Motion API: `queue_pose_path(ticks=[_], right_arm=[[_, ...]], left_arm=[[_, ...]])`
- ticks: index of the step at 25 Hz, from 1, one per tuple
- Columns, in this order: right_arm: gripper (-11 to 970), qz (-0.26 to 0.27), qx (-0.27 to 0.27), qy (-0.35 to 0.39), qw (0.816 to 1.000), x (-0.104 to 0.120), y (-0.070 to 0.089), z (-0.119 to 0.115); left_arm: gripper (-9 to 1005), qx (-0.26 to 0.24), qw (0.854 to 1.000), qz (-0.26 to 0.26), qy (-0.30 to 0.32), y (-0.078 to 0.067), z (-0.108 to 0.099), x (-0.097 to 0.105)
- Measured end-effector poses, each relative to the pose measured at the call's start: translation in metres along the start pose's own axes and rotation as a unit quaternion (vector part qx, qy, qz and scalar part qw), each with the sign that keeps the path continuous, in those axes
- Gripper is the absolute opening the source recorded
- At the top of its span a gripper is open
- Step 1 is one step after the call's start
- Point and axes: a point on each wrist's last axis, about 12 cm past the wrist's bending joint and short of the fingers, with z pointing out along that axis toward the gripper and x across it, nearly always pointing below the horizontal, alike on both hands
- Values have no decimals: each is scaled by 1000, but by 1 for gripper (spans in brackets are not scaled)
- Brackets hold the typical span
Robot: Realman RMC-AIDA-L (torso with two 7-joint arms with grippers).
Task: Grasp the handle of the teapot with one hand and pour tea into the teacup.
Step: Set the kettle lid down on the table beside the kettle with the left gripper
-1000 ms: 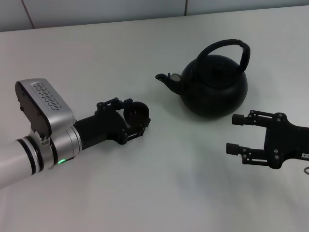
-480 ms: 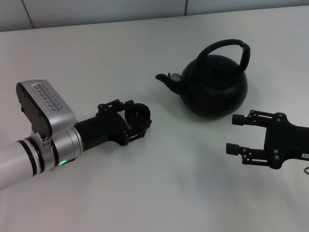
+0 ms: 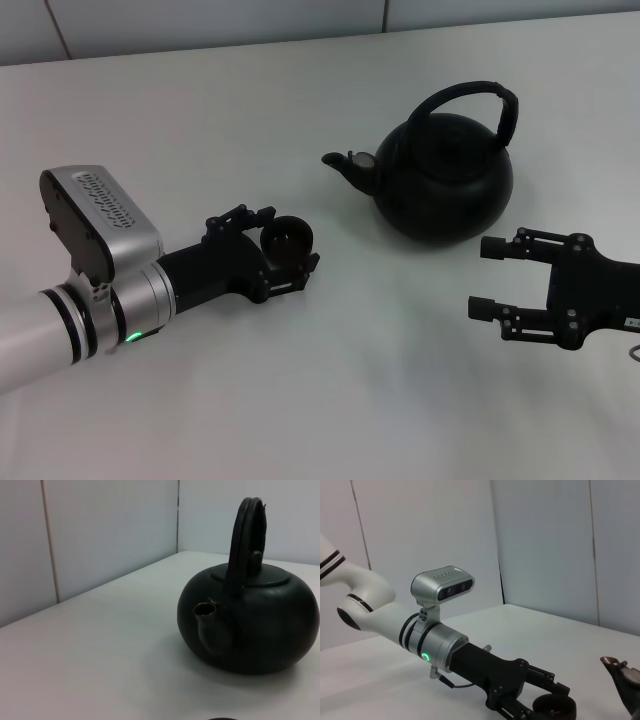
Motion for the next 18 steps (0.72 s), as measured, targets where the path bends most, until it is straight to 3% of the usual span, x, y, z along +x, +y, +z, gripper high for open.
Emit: queue_pose_path(ticks=[13, 18], right_arm=[[734, 1, 0, 0, 1000, 0, 0, 0], [734, 1, 3, 2, 1000, 0, -1, 0]], left_arm=[[861, 9, 1000, 2, -28, -3, -5, -2], [861, 3, 997, 0, -83, 4, -39, 4]])
